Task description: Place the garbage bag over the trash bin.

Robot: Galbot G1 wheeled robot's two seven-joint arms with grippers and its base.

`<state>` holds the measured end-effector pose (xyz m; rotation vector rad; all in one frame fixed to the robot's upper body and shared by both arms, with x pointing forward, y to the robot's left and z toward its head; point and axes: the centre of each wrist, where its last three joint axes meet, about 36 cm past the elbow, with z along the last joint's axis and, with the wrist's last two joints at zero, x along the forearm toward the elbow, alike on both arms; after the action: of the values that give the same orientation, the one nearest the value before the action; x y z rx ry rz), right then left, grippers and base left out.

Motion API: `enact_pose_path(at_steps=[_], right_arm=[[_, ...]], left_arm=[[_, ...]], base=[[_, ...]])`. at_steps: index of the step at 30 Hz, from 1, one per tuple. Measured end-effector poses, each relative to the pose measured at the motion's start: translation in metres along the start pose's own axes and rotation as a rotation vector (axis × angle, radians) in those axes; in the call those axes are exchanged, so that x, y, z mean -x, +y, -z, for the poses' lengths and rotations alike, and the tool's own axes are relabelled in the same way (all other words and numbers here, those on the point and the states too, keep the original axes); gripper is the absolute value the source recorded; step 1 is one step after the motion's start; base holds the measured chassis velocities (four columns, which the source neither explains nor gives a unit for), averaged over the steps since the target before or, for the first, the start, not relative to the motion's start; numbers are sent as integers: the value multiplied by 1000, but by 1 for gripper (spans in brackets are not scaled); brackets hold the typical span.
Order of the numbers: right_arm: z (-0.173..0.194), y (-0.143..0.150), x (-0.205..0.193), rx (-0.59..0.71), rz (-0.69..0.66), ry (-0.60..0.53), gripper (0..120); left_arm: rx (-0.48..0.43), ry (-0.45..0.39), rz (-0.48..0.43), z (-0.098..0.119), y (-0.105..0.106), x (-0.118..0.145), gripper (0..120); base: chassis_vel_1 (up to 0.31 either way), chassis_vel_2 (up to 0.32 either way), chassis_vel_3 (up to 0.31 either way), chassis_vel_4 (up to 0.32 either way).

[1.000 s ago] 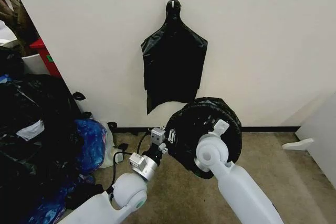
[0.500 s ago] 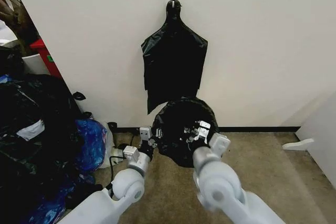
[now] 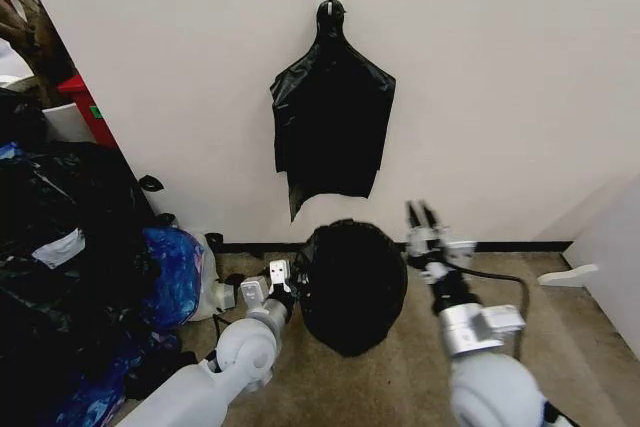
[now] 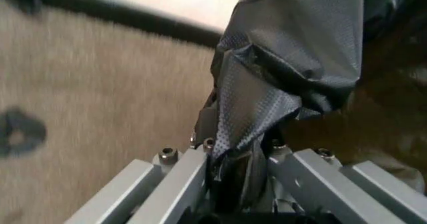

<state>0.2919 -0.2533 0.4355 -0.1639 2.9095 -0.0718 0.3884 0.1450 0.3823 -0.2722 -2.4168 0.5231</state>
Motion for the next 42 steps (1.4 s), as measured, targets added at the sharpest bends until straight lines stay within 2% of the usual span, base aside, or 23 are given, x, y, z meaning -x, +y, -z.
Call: enact_pose_path(at_steps=[1,3,7,10,13,15,18,24,28,29,30,35,37,38,42], right_arm=[[0,0,0,0,0,0,34],[-17,-14,-17,-13,3,15,43],[-31,-22,-38,2,-11,24,59],[-32,-22,-40,7,-19,25,66],[-31,-25,-38,13,-31,20,81],[-31,-25,-37,13,-32,19,82],[-30,-28,-32,21,-45,16,97],[-33,-28,-30,31,-54,19,100],[-34,-26,-26,38,-52,16,100],[-34,-25,-24,40,-50,13,100],[-34,-25,-24,40,-50,13,100],[-34,-21,-19,48,-43,12,100],[-34,-20,-19,49,-42,13,100],[-35,-17,-18,53,-39,16,100],[-35,-12,-15,55,-34,16,100]], left_arm=[[0,0,0,0,0,0,2],[-7,37,12,-3,-2,5,2],[6,64,21,-11,-11,16,2],[15,69,24,-15,-16,22,2],[49,87,45,-24,-25,34,2],[56,90,49,-25,-27,35,2],[113,109,61,-29,-36,37,2],[149,119,57,-31,-47,35,5],[149,95,34,-30,-50,33,19],[151,84,21,-29,-52,31,26],[151,84,21,-29,-52,31,26],[149,53,-19,-20,-63,18,44],[150,50,-21,-20,-64,17,46],[151,41,-28,-17,-66,11,54],[149,23,-34,-10,-66,0,71]], base=[[0,0,0,0],[0,0,0,0],[0,0,0,0],[0,0,0,0],[0,0,0,0],[0,0,0,0],[0,0,0,0],[0,0,0,0],[0,0,0,0],[0,0,0,0],[0,0,0,0],[0,0,0,0],[0,0,0,0],[0,0,0,0],[0,0,0,0]])
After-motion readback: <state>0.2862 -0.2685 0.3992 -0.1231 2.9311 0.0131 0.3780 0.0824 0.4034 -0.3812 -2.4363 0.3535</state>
